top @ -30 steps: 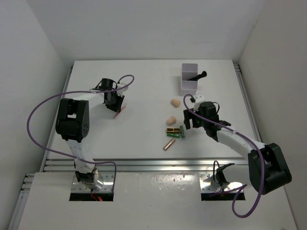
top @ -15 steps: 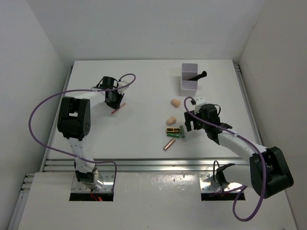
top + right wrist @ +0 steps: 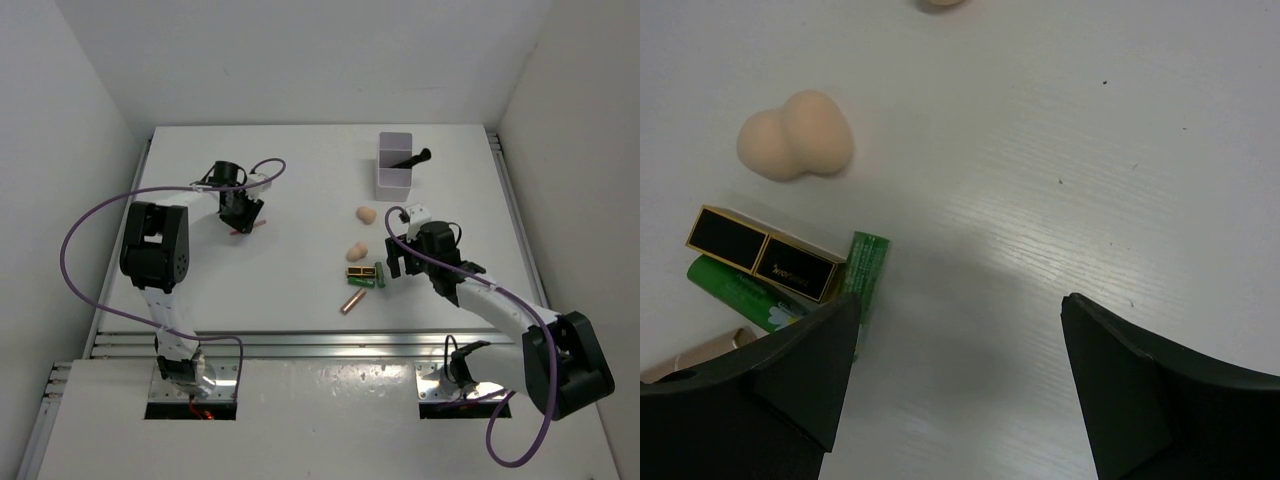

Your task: Organize the makeup

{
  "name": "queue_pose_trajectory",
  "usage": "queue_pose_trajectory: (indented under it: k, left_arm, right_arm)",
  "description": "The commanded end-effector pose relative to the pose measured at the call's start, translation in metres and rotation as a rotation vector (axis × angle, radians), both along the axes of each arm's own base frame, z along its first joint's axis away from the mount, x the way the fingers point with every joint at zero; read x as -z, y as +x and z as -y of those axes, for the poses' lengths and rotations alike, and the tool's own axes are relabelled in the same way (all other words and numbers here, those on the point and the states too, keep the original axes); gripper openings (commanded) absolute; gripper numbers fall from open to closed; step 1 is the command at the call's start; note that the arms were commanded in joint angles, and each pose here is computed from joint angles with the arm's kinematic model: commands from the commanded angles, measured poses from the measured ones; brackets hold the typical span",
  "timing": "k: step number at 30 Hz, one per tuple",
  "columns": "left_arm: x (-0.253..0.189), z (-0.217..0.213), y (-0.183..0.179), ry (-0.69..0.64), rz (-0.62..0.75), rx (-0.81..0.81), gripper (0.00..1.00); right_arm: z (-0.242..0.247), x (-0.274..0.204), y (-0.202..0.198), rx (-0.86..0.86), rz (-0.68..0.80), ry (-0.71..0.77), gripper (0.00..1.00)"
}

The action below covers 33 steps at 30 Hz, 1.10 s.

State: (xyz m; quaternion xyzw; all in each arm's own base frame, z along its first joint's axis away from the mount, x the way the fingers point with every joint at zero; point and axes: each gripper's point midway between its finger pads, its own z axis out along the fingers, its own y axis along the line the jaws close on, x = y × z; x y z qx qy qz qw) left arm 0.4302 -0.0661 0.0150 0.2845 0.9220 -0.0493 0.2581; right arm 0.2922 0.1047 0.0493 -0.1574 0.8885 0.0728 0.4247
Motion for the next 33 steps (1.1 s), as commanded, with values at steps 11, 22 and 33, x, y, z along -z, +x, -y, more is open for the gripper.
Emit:
queue_pose_trajectory:
  k: [11,22,33]
  left_arm:
    - [-0.034,0.018,0.003,-0.062,0.032,0.101,0.49]
    - [-0.032,0.013,0.022,-0.02,0.055,0.119,0.44]
    - [-0.012,0.004,0.016,0.04,0.023,0.153,0.42]
  right_arm:
    - [0.0,-0.011,0.004,0.012,0.055,0.015,0.82]
    - [-0.002,-0.01,0.004,0.002,0.05,0.012,0.82]
    - [-0.001,-0.013,0.005,0.008,0.047,0.005,0.82]
